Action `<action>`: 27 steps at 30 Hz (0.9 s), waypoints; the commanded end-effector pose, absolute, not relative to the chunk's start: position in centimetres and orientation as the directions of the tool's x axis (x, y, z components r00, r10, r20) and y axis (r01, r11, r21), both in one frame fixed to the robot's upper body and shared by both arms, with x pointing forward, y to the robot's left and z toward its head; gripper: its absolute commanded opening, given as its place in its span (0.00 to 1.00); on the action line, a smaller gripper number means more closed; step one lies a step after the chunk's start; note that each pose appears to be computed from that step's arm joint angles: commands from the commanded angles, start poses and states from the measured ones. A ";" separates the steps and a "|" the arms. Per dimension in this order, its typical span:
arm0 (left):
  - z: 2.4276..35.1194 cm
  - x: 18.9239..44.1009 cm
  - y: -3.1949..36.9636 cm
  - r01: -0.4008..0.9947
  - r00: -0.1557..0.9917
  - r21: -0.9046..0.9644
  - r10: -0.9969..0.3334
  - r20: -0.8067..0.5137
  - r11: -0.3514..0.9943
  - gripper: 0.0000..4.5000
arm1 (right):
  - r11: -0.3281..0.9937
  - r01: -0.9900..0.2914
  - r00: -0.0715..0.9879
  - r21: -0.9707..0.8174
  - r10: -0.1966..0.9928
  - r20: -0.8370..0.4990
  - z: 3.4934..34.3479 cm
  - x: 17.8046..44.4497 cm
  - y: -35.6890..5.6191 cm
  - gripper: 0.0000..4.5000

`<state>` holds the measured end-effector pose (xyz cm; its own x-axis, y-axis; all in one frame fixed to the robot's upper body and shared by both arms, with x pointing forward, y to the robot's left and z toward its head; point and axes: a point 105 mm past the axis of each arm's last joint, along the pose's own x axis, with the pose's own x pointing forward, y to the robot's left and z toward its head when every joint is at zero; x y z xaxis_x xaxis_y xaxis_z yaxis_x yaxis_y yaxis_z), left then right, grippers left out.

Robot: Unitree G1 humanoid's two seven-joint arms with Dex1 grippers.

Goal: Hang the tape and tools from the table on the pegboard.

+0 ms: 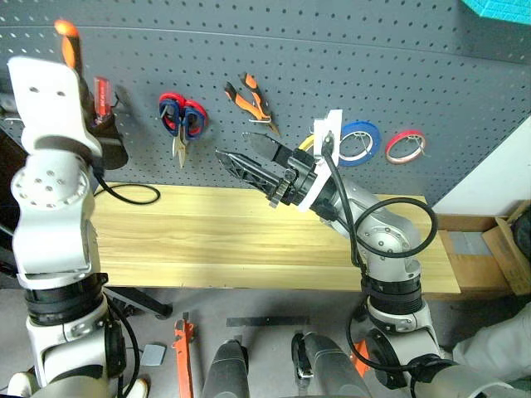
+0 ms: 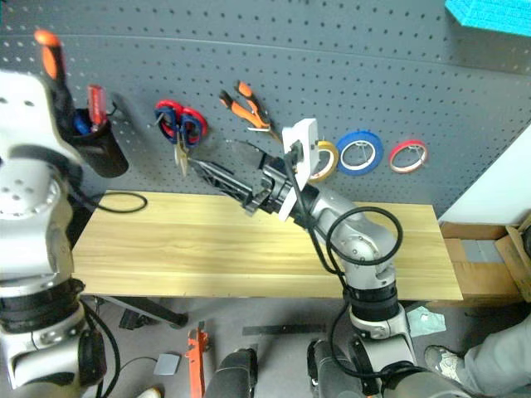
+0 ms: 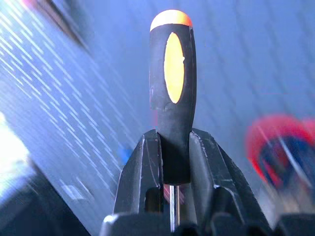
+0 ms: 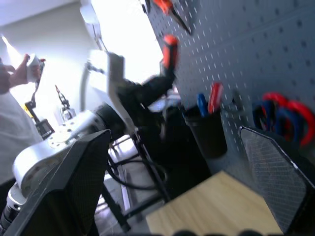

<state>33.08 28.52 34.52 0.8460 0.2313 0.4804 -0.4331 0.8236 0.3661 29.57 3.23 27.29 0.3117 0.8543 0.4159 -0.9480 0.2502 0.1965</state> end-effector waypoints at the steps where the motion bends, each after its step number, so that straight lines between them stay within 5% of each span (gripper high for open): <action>1: 37.4 33.2 29.0 -0.448 0.803 0.360 0.191 0.565 0.818 0.09 | 0.239 -0.960 0.279 0.145 0.832 0.480 29.1 29.2 3.8 1.00; 20: 38.9 39.4 33.6 -0.441 0.721 0.168 0.237 0.651 0.881 0.09 | 0.327 -0.940 0.331 0.101 0.794 0.509 29.6 30.2 3.9 1.00; 27: 38.5 41.2 32.4 -0.375 0.764 0.184 0.191 0.616 0.909 0.09 | 0.388 -0.921 0.366 0.008 0.860 0.356 27.2 30.4 5.0 1.00</action>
